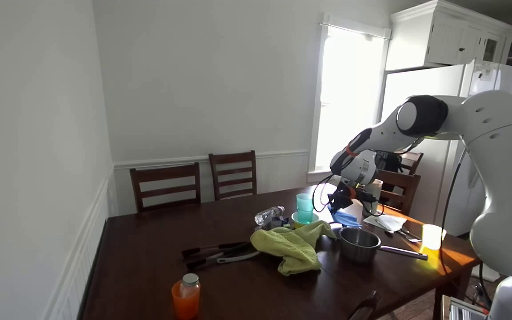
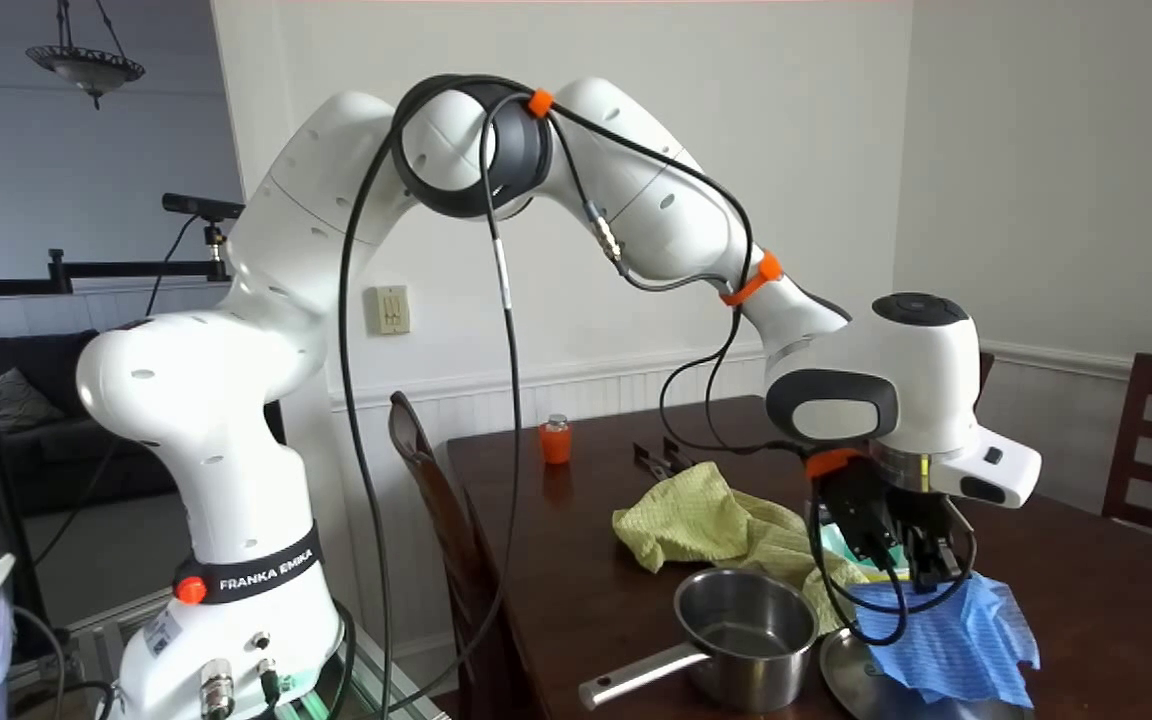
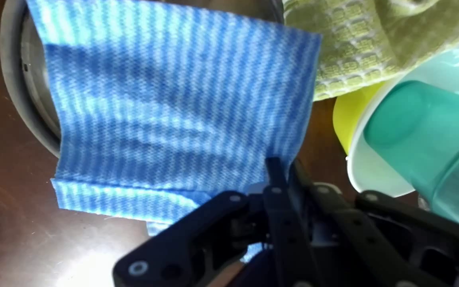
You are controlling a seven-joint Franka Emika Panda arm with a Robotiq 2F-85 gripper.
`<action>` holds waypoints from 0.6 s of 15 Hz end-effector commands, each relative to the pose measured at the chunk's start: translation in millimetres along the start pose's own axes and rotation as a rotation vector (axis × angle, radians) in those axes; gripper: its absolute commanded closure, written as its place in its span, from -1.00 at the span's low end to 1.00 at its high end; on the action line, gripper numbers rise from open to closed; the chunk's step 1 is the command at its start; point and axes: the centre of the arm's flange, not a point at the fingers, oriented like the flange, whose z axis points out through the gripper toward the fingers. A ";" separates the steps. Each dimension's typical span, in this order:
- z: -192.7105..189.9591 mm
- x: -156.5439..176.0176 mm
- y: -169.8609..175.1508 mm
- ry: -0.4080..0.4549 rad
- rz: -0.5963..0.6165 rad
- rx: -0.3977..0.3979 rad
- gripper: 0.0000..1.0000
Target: Pick up the blue cloth and put it on the silver pot lid, pick up the silver pot lid with the blue cloth and put it on the silver pot, pick up the blue cloth and put it back on the table
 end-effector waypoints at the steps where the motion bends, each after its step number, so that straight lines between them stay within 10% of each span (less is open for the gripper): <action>1: 1.7 8.5 -0.8 -0.003 -0.003 0.031 0.20; 9: -9.6 8.5 5.0 -0.002 -0.045 -0.029 -0.90</action>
